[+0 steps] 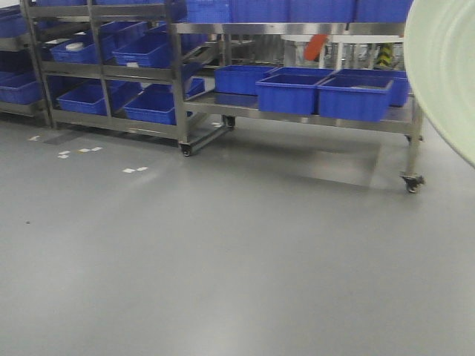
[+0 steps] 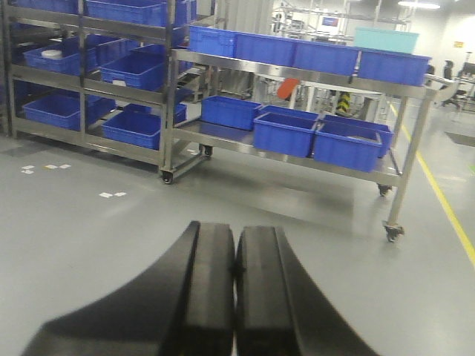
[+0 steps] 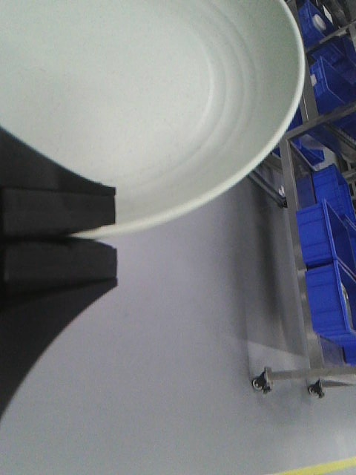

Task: Place green plate on second shelf with right arm
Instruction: 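Drive the base to the shelf rack of blue bins carrying the plate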

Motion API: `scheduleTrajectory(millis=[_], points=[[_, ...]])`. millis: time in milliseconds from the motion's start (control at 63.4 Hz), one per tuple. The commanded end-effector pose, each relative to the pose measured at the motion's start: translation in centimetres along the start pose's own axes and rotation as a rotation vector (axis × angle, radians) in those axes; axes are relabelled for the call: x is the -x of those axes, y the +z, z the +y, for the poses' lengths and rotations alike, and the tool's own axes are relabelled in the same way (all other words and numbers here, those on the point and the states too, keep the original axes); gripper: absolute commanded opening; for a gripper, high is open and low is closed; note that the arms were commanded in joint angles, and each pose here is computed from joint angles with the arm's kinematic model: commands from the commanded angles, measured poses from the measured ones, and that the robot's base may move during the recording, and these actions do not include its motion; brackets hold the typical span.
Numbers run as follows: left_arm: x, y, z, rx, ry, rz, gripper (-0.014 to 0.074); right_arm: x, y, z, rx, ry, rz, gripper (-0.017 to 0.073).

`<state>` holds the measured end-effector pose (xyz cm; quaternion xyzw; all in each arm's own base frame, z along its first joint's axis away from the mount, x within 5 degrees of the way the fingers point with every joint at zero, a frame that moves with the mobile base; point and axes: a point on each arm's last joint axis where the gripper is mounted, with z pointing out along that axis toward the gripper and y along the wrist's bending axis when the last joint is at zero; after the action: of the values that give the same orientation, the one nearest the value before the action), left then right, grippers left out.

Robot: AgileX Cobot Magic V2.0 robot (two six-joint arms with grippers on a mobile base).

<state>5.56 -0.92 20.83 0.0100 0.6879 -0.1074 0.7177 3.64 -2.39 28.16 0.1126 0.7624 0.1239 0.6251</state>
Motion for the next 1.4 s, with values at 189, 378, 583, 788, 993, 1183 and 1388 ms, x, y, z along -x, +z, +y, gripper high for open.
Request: scheduleTrajectory(millis=[189,378,583,788,993,1183,1388], points=[[-0.47,-0.05,0.06,-0.011,-0.012,-0.065,0.0130,1.55,-0.28,0.78,0.059,-0.029,-0.096,0.0053],[-0.47,-0.05,0.06,-0.011,-0.012,-0.065,0.0130,1.55,-0.28,0.78,0.059,-0.029,-0.096,0.0053],[-0.47,-0.05,0.06,-0.011,-0.012,-0.065,0.0130,1.55,-0.28,0.78,0.059,-0.029,-0.096,0.0053],[-0.47,-0.05,0.06,-0.011,-0.012,-0.065,0.0130,1.55,-0.28,0.78,0.059,-0.029,-0.095,0.0053],[-0.47,-0.05,0.06,-0.011,-0.012,-0.065,0.0130,1.55,-0.28,0.78,0.059,-0.029,-0.095,0.0053],[-0.47,-0.05,0.06,-0.011,-0.012,-0.065,0.0130,1.54,-0.28,0.76,0.056,-0.028,-0.094,0.0053],[-0.47,-0.05,0.06,-0.011,-0.012,-0.065,0.0130,1.54,-0.28,0.76,0.056,-0.028,-0.094,0.0053]])
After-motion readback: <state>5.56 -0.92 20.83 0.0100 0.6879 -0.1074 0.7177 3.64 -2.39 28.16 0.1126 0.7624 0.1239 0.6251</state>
